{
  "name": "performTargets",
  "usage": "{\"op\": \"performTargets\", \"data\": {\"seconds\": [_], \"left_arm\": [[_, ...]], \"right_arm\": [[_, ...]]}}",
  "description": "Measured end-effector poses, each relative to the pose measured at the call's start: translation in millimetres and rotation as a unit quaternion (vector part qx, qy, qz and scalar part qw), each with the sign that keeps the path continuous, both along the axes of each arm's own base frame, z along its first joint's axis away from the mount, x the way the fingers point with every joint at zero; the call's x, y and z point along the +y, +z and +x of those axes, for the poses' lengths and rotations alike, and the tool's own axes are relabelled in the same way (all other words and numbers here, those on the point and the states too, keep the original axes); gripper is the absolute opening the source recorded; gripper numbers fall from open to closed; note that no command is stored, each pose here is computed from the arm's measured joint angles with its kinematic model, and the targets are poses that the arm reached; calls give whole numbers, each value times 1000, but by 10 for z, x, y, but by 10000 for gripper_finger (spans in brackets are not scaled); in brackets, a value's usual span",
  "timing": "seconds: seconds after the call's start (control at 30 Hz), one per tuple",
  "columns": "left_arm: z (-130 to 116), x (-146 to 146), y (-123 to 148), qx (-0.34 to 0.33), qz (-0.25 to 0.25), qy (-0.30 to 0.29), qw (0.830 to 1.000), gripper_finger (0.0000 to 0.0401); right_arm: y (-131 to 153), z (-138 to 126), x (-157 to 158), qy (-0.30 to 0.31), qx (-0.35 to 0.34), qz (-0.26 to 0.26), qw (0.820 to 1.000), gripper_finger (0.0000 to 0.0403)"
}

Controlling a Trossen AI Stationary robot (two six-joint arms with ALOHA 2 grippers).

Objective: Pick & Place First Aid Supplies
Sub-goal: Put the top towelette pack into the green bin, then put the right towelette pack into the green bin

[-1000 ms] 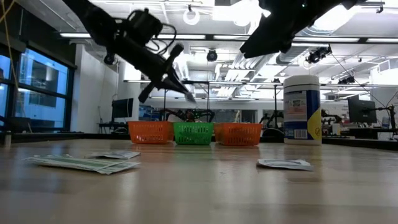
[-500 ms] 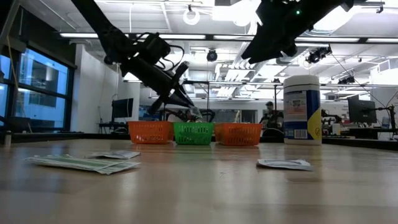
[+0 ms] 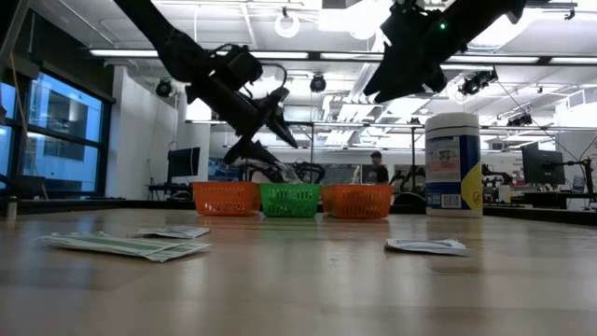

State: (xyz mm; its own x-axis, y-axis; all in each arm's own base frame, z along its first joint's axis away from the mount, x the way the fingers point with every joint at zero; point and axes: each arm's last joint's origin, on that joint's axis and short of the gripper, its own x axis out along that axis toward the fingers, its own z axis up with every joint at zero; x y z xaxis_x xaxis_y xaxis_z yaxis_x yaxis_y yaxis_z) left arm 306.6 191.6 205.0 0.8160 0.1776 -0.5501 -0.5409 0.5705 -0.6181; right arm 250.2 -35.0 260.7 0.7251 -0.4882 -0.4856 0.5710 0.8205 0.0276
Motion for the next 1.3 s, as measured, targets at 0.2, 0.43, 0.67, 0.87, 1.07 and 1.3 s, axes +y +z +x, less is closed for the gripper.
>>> {"op": "performTargets", "data": {"seconds": [0.2, 0.43, 0.67, 0.87, 1.07, 1.3], "left_arm": [[10, 44, 243, 50, 67, 7, 996, 261], [43, -1, 324, 70, 48, -7, 996, 262], [178, -331, 344, 74, 23, -53, 996, 243], [285, -801, 456, 78, 32, -77, 993, 211], [269, -1371, 571, 111, 60, -85, 988, 204], [72, -2023, 654, 172, 111, -95, 974, 204]], "right_arm": [[-31, -28, -71, -5, 18, 8, 1000, 211], [-99, -75, -127, 48, 65, 32, 996, 211], [-137, -106, -175, 111, 83, 73, 988, 211], [-144, -104, -141, 163, 85, 88, 979, 211], [-170, -111, -30, 222, 98, 117, 963, 211], [-184, -79, 284, 253, 109, 113, 955, 211]]}}
